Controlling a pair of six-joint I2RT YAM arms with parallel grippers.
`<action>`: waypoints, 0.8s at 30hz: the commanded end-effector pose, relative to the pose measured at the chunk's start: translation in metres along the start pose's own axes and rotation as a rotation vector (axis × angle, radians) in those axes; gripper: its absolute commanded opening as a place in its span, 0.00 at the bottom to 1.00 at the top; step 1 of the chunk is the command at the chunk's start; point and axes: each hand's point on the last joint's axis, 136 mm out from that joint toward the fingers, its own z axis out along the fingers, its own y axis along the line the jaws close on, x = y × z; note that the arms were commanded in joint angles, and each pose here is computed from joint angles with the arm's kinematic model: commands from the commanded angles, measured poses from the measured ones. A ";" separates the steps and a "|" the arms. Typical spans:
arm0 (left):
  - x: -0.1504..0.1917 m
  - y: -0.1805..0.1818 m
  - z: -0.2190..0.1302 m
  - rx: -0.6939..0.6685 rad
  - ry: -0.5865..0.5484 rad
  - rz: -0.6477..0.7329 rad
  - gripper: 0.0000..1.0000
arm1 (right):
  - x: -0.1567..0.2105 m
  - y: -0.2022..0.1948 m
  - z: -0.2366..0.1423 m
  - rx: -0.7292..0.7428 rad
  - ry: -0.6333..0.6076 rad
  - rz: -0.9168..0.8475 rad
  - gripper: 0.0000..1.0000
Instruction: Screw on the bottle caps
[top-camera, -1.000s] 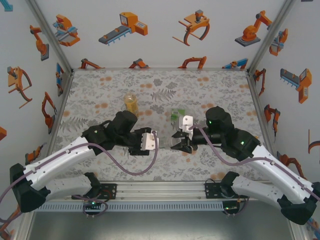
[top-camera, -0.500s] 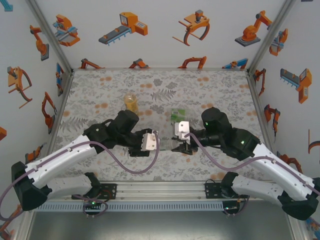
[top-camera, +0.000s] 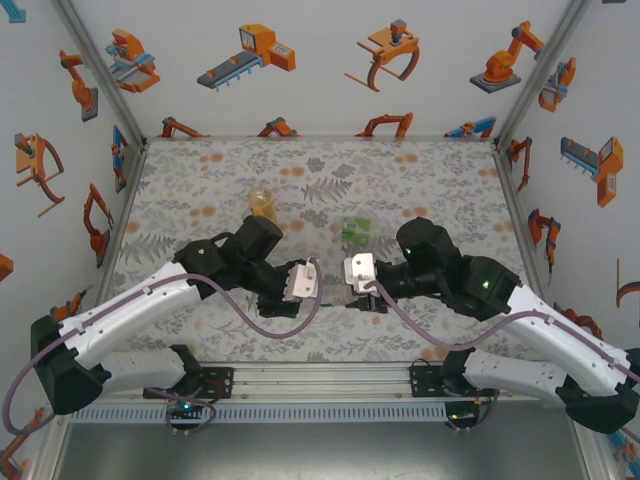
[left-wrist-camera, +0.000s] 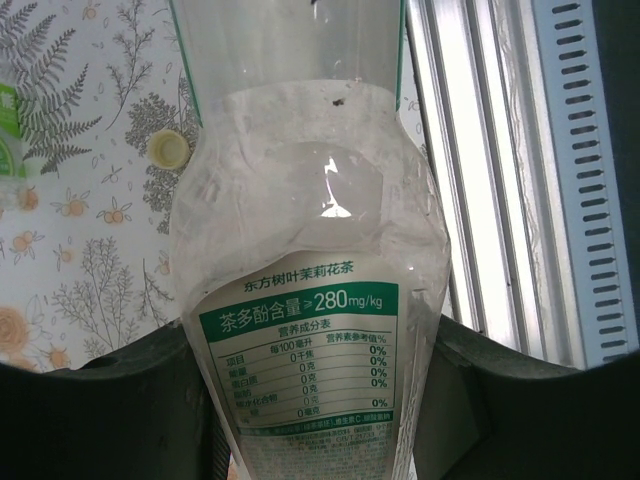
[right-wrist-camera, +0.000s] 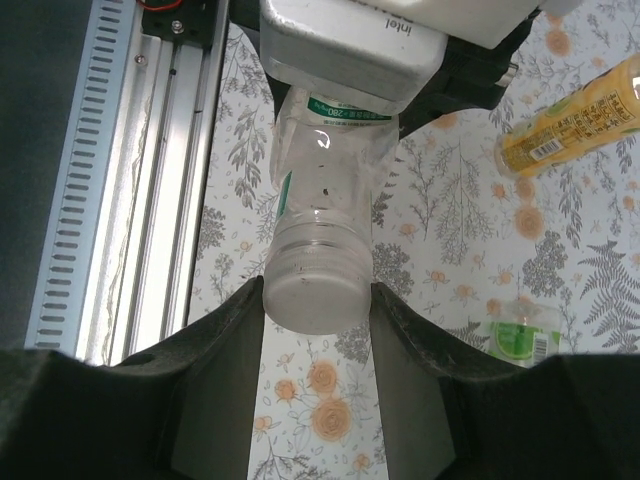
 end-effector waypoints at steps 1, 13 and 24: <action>-0.014 0.001 -0.008 0.007 -0.049 0.023 0.00 | -0.012 -0.001 -0.004 0.005 -0.029 -0.015 0.00; -0.011 0.013 -0.013 -0.105 -0.046 0.061 0.00 | -0.014 -0.016 0.002 0.056 -0.044 0.313 0.00; -0.014 0.011 -0.017 -0.130 -0.061 0.086 0.00 | -0.011 -0.045 0.001 0.181 -0.146 0.720 0.00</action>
